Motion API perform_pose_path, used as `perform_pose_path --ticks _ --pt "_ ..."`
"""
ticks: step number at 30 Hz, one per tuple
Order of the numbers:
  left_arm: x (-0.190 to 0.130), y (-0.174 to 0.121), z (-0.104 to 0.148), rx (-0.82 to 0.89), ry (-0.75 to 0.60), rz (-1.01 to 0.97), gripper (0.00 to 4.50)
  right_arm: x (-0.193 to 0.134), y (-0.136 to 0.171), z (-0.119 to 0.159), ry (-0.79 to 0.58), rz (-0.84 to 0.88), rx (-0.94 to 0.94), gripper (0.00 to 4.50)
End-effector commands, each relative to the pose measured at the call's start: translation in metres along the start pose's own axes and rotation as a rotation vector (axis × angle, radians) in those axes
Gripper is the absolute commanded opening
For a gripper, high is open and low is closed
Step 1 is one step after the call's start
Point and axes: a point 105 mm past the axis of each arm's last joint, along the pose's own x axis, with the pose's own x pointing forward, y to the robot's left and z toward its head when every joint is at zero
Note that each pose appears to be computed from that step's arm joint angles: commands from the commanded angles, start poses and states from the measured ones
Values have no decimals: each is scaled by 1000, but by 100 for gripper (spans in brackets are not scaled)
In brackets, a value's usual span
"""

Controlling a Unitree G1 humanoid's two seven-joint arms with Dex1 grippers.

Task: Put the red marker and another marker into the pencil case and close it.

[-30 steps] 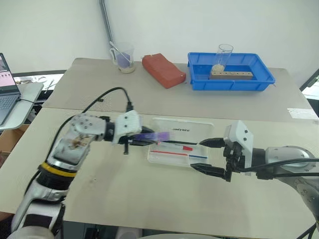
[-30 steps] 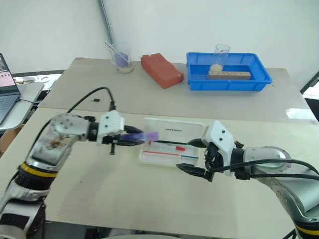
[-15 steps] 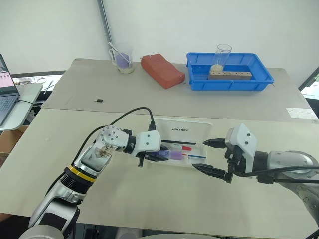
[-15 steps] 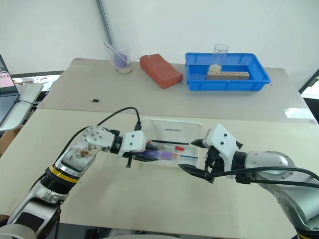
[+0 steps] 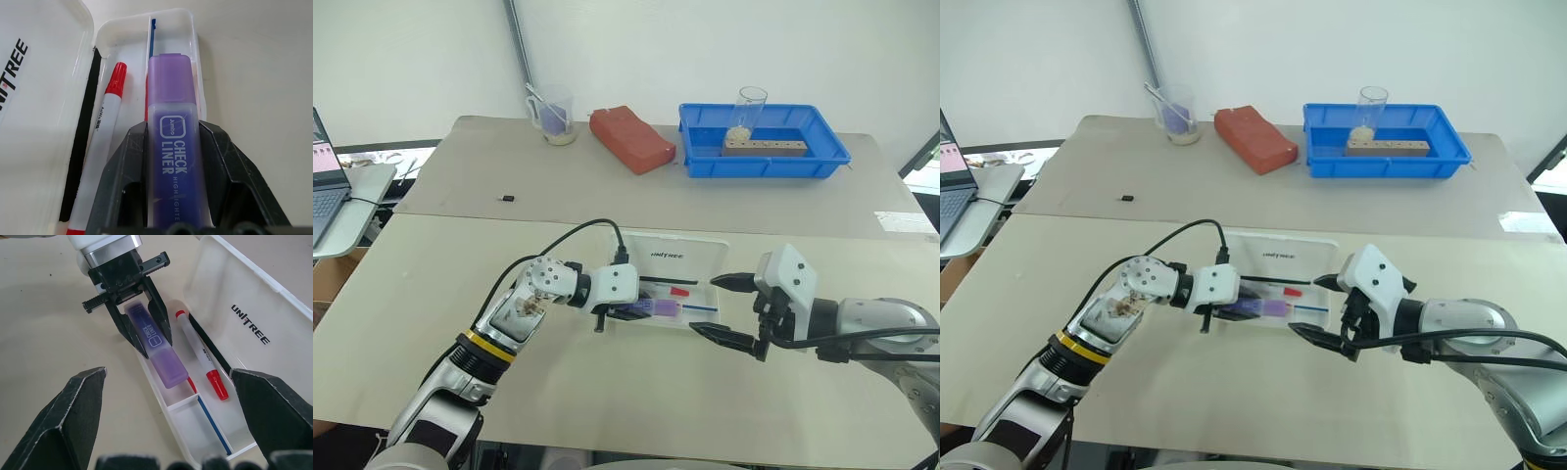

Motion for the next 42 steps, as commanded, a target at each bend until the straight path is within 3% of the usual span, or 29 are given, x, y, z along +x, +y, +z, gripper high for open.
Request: perform_pose_path --ticks 1,4,6,10,14,22,25,31,42 --pt "-2 5 9 45 -25 14 242 -3 -2 8 -34 -26 -36 450" --pt "-4 7 12 49 -36 21 380 -4 -3 8 -33 -28 -33 450" --pt "-7 9 18 48 -56 27 441 -4 -3 7 -31 -30 -31 450" --pt "-26 15 30 70 -71 39 441 -9 -10 4 -27 -63 -10 450" --pt "-51 22 42 120 -73 60 441 -25 -36 -9 5 -212 31 450" --pt "-77 34 111 149 -303 102 441 -67 -99 -59 138 -628 105 450" --pt "-77 29 129 166 -352 80 441 -70 -106 -76 214 -619 89 450" --pt "-75 17 140 158 -391 26 441 -68 -137 -98 261 -578 40 450" --pt "-73 10 145 137 -404 37 441 -58 -157 -117 322 -379 139 450"
